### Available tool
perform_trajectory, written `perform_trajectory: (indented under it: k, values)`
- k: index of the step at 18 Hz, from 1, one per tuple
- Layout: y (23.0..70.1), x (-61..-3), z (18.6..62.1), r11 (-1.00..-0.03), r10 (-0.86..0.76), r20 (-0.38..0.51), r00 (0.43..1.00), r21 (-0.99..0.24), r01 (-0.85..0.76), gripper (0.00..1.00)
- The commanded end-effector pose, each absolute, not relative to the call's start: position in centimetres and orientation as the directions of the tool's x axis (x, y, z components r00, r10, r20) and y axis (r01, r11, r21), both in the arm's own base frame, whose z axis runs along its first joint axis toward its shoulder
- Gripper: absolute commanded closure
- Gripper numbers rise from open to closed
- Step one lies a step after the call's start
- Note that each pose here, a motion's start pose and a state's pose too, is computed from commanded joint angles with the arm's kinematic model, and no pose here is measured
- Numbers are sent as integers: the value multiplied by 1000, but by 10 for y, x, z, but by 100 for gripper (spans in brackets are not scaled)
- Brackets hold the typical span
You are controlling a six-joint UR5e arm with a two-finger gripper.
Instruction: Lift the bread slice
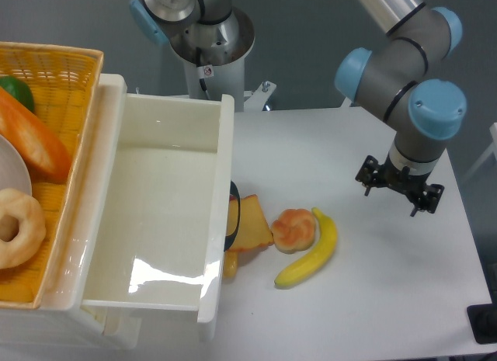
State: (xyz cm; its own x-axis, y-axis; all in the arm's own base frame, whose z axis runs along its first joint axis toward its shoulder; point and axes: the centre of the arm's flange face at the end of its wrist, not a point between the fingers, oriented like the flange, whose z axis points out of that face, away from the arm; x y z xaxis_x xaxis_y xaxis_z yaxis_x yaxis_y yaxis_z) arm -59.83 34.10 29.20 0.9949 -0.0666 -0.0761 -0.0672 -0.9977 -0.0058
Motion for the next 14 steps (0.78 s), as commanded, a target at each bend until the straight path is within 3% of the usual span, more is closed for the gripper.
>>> perform_trajectory:
  k: [6, 14]
  values:
    - [338, -599, 278, -998, -58, -54, 997, -24, -59, 0]
    - [346, -555, 243, -974, -65, 87, 994, -224, -44, 0]
